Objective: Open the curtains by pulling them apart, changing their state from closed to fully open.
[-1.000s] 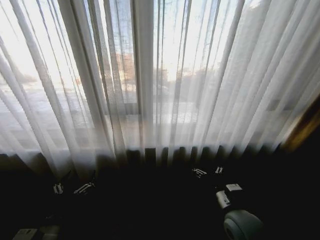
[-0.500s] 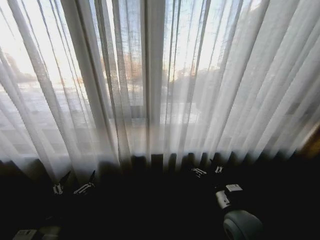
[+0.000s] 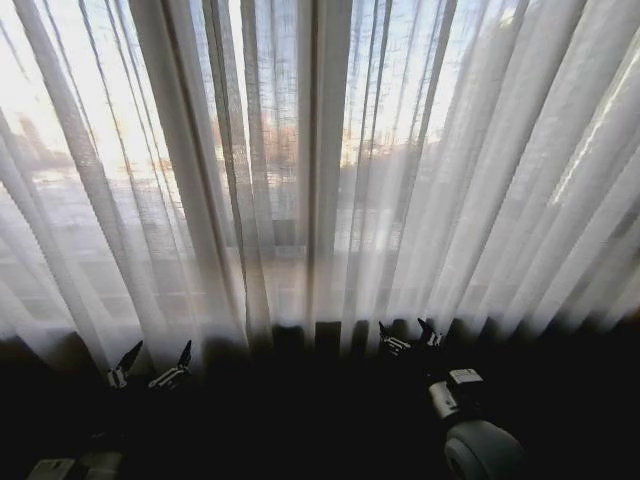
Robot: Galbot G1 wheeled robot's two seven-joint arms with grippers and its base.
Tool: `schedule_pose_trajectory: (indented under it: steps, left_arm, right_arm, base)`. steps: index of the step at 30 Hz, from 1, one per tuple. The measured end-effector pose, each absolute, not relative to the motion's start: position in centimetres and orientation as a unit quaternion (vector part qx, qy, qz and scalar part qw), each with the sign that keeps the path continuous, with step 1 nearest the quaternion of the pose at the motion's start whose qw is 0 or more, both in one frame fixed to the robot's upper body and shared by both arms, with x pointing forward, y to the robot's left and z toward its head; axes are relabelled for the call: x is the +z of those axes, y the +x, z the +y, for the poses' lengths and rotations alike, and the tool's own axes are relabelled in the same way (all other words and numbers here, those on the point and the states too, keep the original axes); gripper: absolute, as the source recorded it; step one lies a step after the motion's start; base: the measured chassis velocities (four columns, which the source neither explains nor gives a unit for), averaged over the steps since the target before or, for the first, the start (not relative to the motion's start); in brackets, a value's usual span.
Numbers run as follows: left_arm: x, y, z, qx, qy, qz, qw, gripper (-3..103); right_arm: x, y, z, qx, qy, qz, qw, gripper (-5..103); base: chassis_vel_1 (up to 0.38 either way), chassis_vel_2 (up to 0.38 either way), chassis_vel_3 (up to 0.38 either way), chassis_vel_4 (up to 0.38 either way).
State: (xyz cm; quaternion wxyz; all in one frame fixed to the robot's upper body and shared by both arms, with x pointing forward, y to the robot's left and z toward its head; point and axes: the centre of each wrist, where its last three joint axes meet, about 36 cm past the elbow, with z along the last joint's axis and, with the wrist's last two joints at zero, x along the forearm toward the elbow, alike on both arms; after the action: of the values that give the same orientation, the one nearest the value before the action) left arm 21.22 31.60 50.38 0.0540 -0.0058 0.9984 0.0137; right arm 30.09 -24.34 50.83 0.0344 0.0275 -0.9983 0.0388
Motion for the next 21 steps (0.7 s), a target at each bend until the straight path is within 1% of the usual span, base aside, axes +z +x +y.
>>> schedule_pose_trajectory:
  steps: [13, 21]
  left_arm:
    - [50.19, 21.3, 31.7, 0.013, -0.006, 0.999, 0.052, 100]
    - [50.21, 21.16, 31.75, 0.013, -0.009, 0.999, 0.052, 100]
  right_arm:
    - [50.62, 30.04, -23.9, 0.041, 0.031, -0.998, 0.036, 100]
    - [50.58, 29.94, -23.61, 0.039, 0.035, -0.998, 0.036, 100]
  base:
    - [-0.073, 0.269, 0.066, -0.277]
    - [-0.049, 0.241, 0.063, -0.231]
